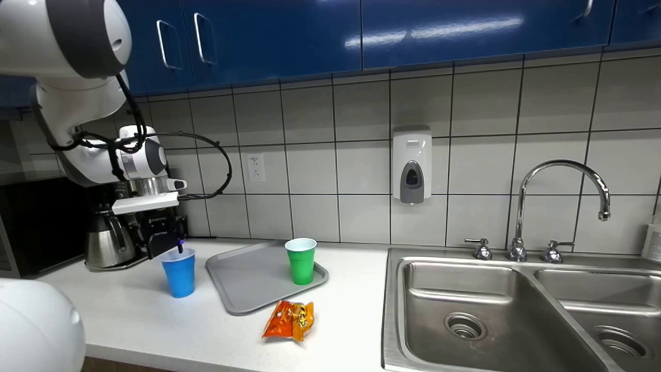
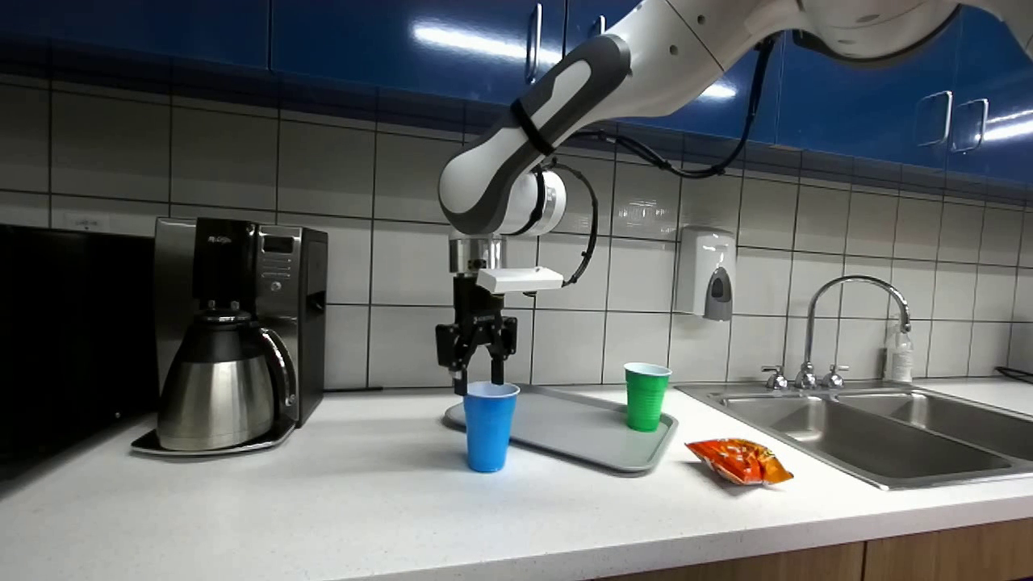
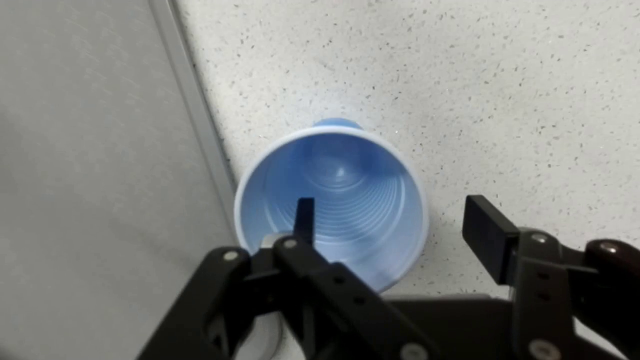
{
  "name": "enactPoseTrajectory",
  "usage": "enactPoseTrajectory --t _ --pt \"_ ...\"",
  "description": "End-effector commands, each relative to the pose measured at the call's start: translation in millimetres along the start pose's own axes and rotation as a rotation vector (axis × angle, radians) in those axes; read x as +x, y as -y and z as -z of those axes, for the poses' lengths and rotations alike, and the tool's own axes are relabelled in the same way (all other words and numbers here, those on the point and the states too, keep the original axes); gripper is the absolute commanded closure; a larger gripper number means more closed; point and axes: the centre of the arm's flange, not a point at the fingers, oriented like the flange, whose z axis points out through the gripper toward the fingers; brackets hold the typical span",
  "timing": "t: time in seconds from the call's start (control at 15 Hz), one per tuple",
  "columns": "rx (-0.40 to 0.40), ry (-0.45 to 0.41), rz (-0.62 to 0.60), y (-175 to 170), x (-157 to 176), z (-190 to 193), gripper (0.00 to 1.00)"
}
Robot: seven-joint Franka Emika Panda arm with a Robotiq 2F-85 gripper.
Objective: Remove the cups from the tray and put them on the counter.
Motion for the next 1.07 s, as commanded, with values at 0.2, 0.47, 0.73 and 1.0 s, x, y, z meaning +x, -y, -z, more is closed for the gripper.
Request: enactPoseTrajectory --t 0.2,0.47,0.73,1.0 --pt "-0.011 -0.007 -0.039 3.7 -2.2 9.7 0.00" --pt "-0.008 -0.007 -0.095 4.7 -2.8 9.9 0.00" --pt "0.000 -0.006 -0.072 0.8 0.8 0.7 0.00" --pt "0.000 -0.006 -0.076 0.9 0.8 0.7 0.00"
